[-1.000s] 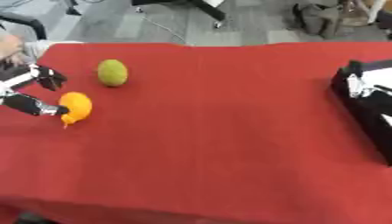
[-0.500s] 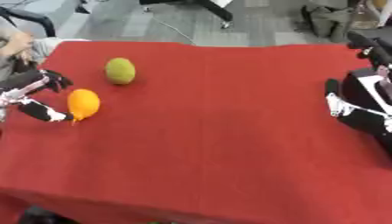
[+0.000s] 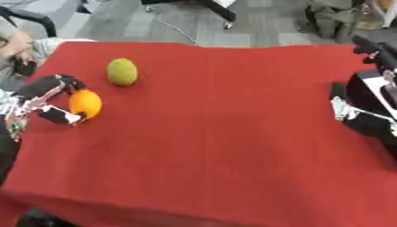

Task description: Pick up the objects with one hand, pass them to the other hand, and then place them into the box on the other side of the table.

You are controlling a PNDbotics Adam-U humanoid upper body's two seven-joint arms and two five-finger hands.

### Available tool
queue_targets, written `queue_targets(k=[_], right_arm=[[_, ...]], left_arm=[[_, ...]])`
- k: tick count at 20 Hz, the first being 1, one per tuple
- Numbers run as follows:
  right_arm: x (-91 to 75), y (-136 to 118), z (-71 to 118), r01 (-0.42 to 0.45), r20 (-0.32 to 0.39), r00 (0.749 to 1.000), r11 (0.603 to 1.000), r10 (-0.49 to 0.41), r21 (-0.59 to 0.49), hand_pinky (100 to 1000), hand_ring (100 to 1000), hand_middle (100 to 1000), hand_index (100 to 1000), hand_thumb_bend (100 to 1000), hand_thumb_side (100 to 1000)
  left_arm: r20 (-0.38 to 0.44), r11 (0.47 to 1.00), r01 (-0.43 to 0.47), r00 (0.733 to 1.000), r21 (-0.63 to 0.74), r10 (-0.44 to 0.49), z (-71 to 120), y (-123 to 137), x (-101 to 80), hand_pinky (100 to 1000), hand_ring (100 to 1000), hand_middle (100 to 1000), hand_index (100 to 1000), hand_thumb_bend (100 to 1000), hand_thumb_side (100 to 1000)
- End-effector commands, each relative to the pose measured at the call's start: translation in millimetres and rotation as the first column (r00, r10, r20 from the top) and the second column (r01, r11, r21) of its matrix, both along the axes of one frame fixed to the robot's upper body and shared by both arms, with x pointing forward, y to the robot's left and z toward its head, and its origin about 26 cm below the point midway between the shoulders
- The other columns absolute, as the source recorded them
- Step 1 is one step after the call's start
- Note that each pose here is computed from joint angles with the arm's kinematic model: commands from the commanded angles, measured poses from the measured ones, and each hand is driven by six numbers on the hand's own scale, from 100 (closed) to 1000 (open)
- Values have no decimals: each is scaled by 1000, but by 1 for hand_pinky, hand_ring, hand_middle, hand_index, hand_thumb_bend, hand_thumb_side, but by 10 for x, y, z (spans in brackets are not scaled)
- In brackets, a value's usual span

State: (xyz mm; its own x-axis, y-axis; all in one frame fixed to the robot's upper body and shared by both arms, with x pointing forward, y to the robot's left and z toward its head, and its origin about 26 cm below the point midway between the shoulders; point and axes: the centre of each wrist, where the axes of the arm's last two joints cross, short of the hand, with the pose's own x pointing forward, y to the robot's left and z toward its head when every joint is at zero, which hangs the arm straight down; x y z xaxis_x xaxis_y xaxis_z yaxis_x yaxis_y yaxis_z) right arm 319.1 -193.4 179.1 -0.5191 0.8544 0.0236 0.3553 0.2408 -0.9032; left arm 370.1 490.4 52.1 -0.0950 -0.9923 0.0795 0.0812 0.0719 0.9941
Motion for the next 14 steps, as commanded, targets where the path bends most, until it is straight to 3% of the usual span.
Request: queue_targets(k=[1, 4, 5, 6, 10, 14], right_arm=[[2, 12, 28, -2, 7, 1000, 1000, 2, 12, 769, 730, 773, 968, 100, 470], [9, 11, 11, 5, 4, 1000, 1000, -5, 11, 766, 726, 772, 967, 100, 478], [10, 10, 10, 7, 5, 1000, 1000, -7, 13, 766, 726, 772, 967, 100, 479], [11, 8, 9, 8, 6, 1000, 1000, -9, 14, 766, 726, 772, 967, 100, 479], [12, 6, 12, 9, 13, 1000, 1000, -9, 18, 762, 717, 763, 962, 100, 473], [-6, 47, 55, -33, 50, 998, 999, 33, 1, 757, 692, 740, 947, 100, 433]], left_arm=[[31, 999, -21, 999, 50, 19, 80, 38, 31, 664, 552, 584, 753, 370, 100], [57, 997, -31, 998, 73, 27, 79, 23, 40, 619, 465, 480, 670, 272, 100], [81, 997, -37, 996, 73, 31, 90, 20, 43, 602, 429, 439, 637, 167, 114], [109, 997, -43, 993, 68, 35, 106, 15, 47, 594, 412, 418, 617, 194, 100], [220, 1000, -20, 975, -3, 20, 236, -37, 82, 569, 346, 329, 518, 115, 100], [303, 985, 102, 951, -137, -56, 463, -188, 140, 569, 333, 314, 506, 100, 105]])
